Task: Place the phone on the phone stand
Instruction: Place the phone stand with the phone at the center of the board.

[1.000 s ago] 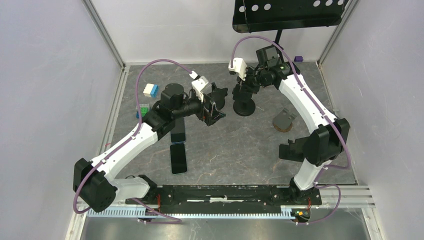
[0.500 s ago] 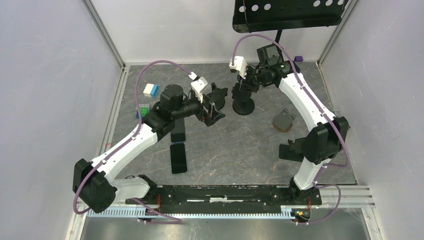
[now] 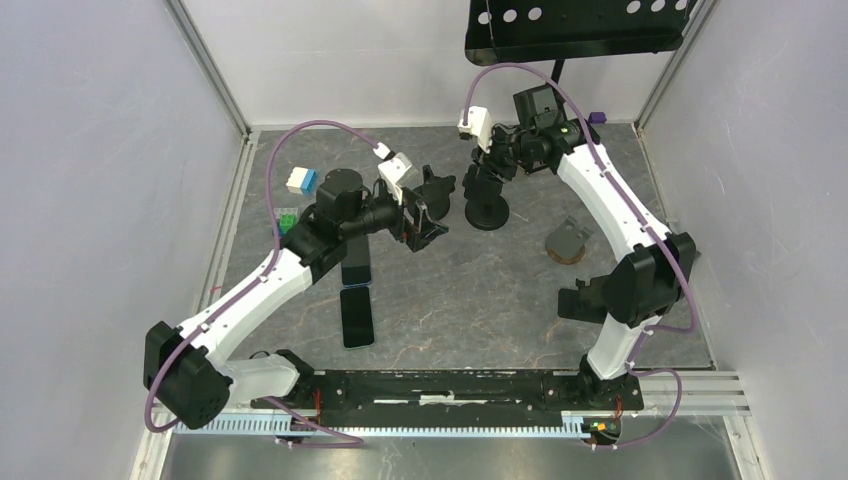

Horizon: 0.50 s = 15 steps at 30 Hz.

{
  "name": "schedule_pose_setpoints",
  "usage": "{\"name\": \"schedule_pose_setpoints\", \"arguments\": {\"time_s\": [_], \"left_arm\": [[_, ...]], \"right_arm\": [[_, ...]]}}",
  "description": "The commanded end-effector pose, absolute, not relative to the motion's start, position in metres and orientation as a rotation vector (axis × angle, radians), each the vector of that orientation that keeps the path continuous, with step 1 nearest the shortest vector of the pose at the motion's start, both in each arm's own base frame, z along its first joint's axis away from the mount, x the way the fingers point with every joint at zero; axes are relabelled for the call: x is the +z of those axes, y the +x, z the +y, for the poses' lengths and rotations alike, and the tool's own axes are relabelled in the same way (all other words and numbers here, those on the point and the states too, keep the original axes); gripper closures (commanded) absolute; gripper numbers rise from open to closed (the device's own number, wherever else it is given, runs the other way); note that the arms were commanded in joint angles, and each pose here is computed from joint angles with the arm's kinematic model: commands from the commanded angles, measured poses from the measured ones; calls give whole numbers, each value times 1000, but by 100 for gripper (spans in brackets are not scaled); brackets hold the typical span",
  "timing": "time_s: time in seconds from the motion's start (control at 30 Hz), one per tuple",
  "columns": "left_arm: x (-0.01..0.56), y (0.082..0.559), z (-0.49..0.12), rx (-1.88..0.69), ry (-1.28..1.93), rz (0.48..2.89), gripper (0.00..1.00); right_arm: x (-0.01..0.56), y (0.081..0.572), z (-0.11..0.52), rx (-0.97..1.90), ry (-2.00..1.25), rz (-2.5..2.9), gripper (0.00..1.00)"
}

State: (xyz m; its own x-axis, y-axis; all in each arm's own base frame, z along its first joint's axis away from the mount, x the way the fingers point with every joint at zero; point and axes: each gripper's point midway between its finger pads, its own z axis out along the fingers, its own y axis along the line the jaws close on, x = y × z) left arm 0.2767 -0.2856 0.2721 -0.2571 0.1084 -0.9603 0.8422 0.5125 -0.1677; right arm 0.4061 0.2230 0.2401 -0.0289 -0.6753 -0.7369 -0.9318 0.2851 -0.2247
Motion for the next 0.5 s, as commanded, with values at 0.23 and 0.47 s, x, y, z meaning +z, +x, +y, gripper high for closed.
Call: {"name": "schedule_pose_setpoints", "arguments": {"time_s": [0.23, 0.47], "left_arm": [[292, 289, -268, -761, 787, 1660, 0], [275, 310, -237, -539, 807, 1724, 0]], "right_arm": [[310, 405, 229, 395, -1372, 1618, 27], [326, 374, 223, 411, -1339, 1569, 17]]}}
